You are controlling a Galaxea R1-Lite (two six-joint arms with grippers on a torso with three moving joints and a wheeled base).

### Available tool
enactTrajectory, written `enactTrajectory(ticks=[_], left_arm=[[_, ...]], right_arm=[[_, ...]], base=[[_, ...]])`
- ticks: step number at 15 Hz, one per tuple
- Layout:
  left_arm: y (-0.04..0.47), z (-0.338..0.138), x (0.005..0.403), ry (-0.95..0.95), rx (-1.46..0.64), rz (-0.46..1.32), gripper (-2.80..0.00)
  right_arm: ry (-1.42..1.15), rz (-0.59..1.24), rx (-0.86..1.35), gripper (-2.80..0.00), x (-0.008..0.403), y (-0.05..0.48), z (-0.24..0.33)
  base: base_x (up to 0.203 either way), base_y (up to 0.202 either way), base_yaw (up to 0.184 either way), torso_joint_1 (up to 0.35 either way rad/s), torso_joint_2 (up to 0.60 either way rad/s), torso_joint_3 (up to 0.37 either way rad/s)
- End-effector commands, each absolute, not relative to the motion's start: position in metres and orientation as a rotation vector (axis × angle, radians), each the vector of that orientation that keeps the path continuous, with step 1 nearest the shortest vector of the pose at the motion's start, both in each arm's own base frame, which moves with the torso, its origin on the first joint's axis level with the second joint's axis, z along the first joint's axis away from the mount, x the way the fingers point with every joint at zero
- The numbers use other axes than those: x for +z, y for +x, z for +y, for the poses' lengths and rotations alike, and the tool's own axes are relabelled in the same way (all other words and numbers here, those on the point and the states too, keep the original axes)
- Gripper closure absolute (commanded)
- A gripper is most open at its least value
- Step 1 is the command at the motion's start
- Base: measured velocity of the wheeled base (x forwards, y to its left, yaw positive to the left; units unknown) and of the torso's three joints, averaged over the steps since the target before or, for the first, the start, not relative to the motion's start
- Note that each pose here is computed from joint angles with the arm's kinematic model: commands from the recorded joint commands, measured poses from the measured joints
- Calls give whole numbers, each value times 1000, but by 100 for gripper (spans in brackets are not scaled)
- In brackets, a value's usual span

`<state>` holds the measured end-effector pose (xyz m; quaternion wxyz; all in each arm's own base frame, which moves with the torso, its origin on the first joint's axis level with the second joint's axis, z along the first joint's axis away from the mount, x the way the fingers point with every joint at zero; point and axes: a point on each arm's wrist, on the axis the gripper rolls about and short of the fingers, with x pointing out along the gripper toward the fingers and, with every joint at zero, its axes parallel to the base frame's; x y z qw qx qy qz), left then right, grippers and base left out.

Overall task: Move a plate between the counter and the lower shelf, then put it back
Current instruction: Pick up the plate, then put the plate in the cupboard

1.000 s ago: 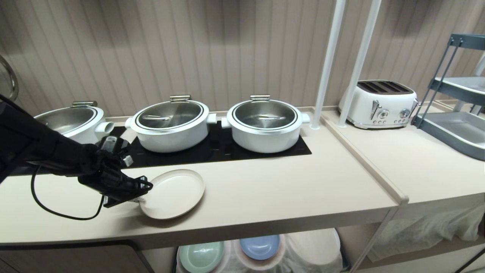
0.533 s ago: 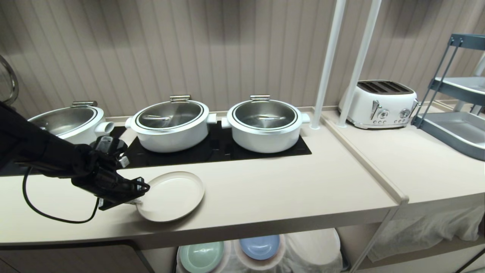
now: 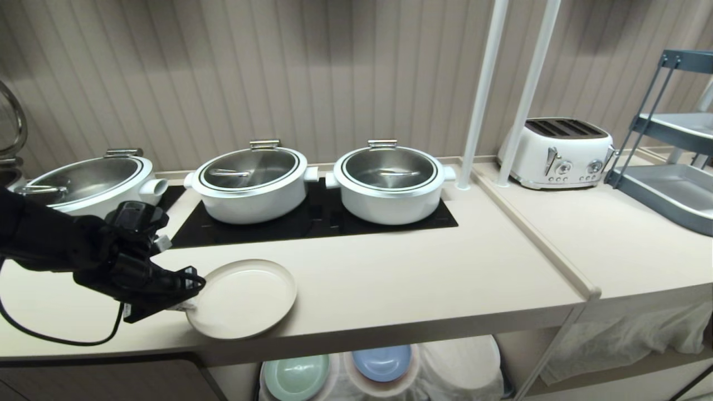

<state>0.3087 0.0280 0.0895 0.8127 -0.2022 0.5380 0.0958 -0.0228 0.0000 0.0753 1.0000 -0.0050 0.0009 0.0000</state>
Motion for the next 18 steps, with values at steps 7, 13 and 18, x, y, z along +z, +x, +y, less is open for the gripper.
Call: enactTrajectory(ticks=[7, 13, 18], left_arm=[[248, 38, 124, -492, 222, 1110, 0], [195, 27, 143, -534, 159, 1161, 0], [149, 12, 137, -508, 114, 1177, 0]], right_arm=[[-10, 2, 0, 0, 75, -23, 0], [-9, 2, 0, 0, 75, -23, 0], [-11, 2, 0, 0, 75, -23, 0]], base=[[0, 0, 0, 0, 0, 0], [0, 0, 0, 0, 0, 0], [0, 0, 0, 0, 0, 0]])
